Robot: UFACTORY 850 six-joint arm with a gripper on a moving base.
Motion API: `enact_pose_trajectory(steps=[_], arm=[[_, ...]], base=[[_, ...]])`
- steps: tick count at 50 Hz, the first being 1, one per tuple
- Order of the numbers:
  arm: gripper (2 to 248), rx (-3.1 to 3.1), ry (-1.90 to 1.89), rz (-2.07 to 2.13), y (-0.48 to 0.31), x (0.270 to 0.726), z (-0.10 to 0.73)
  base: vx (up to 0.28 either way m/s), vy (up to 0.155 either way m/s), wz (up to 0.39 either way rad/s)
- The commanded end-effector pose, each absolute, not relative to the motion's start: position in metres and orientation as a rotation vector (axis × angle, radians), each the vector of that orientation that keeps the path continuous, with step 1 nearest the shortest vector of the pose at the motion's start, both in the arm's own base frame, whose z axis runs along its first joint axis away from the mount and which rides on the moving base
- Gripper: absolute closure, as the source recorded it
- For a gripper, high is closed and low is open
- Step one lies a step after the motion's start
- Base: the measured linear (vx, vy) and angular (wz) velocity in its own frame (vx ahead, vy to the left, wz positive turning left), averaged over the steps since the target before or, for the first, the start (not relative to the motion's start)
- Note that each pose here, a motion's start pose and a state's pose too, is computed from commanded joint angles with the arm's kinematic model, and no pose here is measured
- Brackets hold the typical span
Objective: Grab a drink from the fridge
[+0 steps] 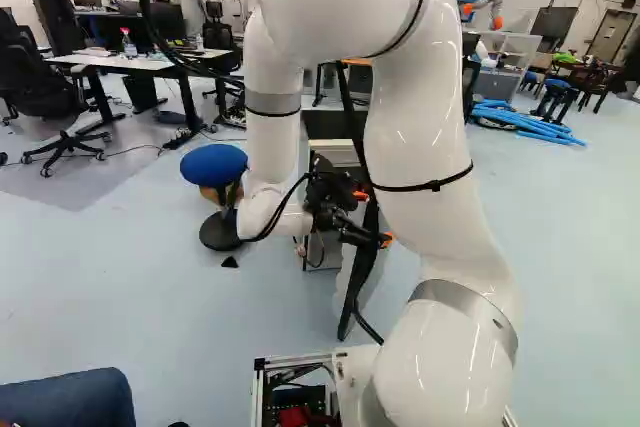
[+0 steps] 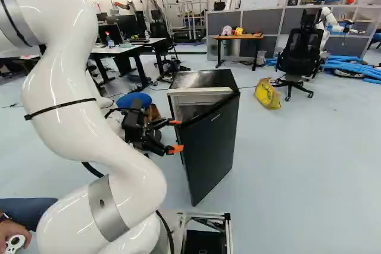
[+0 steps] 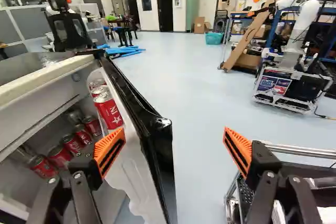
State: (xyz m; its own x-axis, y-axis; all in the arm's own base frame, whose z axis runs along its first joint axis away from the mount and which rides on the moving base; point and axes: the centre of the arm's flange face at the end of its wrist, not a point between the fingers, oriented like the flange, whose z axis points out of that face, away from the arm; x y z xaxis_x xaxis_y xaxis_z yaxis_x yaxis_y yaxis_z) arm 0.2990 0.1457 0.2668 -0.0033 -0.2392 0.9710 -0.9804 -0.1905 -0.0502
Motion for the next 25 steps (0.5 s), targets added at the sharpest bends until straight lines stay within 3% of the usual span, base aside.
enact_pose_trajectory(steps=[25], arm=[[3, 1.282, -1.470, 1.108, 0.113, 0.319, 0.274]], base=[[0.000, 0.000, 0.000]])
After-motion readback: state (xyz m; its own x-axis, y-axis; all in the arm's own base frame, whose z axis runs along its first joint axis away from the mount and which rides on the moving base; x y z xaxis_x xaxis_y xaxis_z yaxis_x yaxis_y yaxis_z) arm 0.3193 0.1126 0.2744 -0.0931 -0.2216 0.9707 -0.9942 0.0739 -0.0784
